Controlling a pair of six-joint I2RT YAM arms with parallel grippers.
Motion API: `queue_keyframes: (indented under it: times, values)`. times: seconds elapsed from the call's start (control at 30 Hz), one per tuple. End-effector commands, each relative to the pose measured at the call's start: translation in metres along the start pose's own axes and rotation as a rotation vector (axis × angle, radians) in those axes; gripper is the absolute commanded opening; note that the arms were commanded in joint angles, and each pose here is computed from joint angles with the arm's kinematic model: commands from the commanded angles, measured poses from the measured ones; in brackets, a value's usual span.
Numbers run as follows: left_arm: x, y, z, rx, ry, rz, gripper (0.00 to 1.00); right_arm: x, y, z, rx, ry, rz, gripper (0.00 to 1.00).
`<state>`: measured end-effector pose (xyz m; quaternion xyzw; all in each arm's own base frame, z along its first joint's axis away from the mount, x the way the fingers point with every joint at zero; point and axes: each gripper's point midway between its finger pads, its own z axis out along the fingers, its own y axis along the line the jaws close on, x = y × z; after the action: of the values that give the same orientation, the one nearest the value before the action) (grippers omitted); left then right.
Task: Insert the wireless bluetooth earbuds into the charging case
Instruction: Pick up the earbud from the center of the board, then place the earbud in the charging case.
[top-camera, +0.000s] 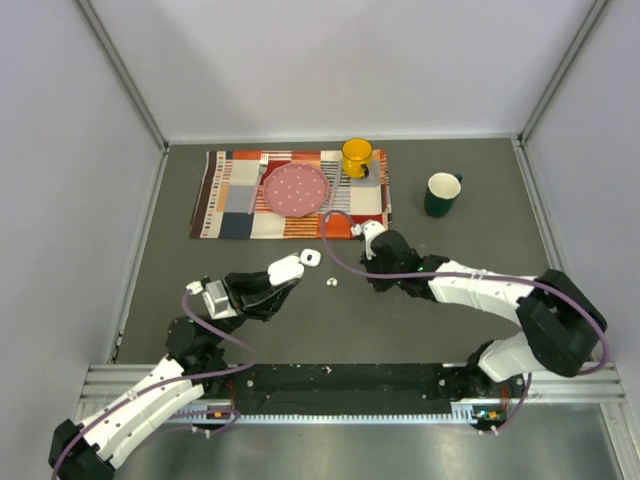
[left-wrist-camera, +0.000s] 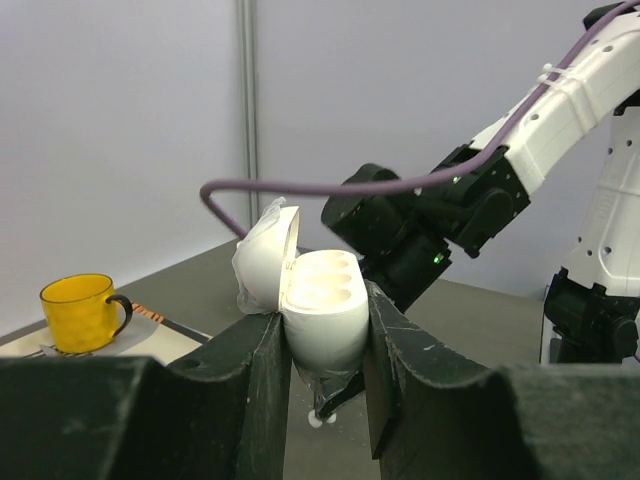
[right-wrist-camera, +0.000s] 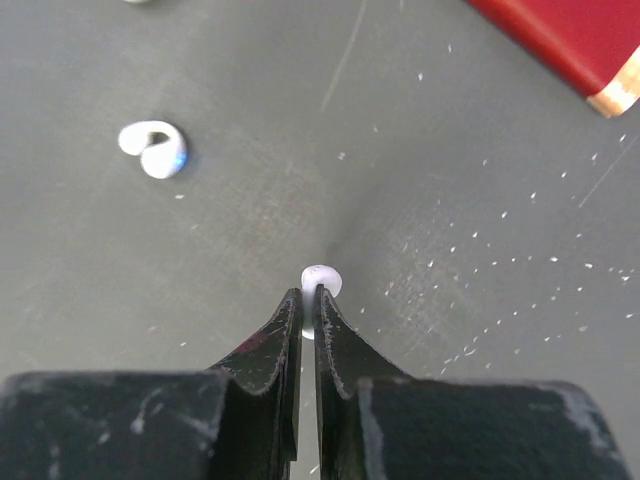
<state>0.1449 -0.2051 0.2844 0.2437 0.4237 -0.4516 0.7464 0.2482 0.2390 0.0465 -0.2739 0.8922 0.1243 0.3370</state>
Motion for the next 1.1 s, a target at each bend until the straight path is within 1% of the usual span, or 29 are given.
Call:
queue_keyframes:
  times: [0.0, 0.03, 0.07, 0.13, 0.17, 0.23, 0.27, 0.33, 0.37, 0.43, 0.5, 0.63, 0.67, 0.73, 0.77, 0.9, 1.07]
  values:
    - [0.019, 0.0, -0.011, -0.005, 0.025, -0.007, 0.0, -0.041, 0.018, -0.034, -0.114, -0.161, -0.046, 0.04]
    - [0.02, 0.0, -0.011, -0.005, 0.027, -0.007, 0.0, -0.045, 0.023, -0.039, -0.148, -0.182, -0.077, 0.04]
    - [0.02, 0.0, -0.011, -0.005, 0.026, -0.008, 0.0, -0.053, 0.034, -0.054, -0.222, -0.226, -0.107, 0.04]
    - [0.02, 0.0, -0.011, -0.005, 0.027, -0.009, 0.0, -0.061, 0.042, -0.067, -0.273, -0.286, -0.153, 0.04]
    - [0.019, 0.0, -0.011, -0.006, 0.023, -0.01, 0.0, -0.068, 0.05, -0.083, -0.326, -0.339, -0.174, 0.03]
    - [0.02, 0.0, -0.012, -0.003, 0.025, -0.01, 0.0, -0.071, 0.058, -0.099, -0.383, -0.406, -0.253, 0.02]
    - [0.02, -0.001, -0.012, -0.002, 0.025, -0.011, 0.0, -0.077, 0.065, -0.117, -0.431, -0.468, -0.278, 0.02]
    - [0.018, -0.001, -0.011, 0.001, 0.022, -0.01, 0.0, -0.076, 0.07, -0.128, -0.469, -0.516, -0.324, 0.0]
    - [0.019, -0.001, -0.012, 0.002, 0.023, -0.011, 0.0, -0.079, 0.076, -0.138, -0.507, -0.565, -0.349, 0.0]
    - [0.019, -0.002, -0.012, 0.004, 0.022, -0.01, 0.0, -0.083, 0.079, -0.153, -0.523, -0.642, -0.375, 0.0]
    - [0.02, -0.002, -0.012, 0.006, 0.026, -0.01, 0.0, -0.082, 0.083, -0.167, -0.554, -0.686, -0.408, 0.0]
    - [0.019, -0.003, -0.012, 0.01, 0.022, -0.007, 0.0, -0.085, 0.088, -0.182, -0.586, -0.71, -0.44, 0.0]
    - [0.019, -0.003, -0.012, 0.01, 0.024, -0.007, 0.0, -0.082, 0.09, -0.183, -0.602, -0.695, -0.446, 0.0]
    - [0.018, -0.005, -0.012, 0.024, 0.022, -0.006, 0.0, -0.09, 0.094, -0.193, -0.621, -0.724, -0.49, 0.0]
    - [0.018, -0.006, -0.012, 0.027, 0.023, -0.005, 0.0, -0.084, 0.098, -0.196, -0.656, -0.707, -0.509, 0.0]
    - [0.018, -0.009, -0.011, 0.046, 0.033, -0.01, 0.0, -0.092, 0.109, -0.219, -0.726, -0.764, -0.571, 0.0]
    - [0.019, -0.012, -0.012, 0.061, 0.039, -0.012, 0.0, -0.089, 0.121, -0.242, -0.824, -0.802, -0.613, 0.0]
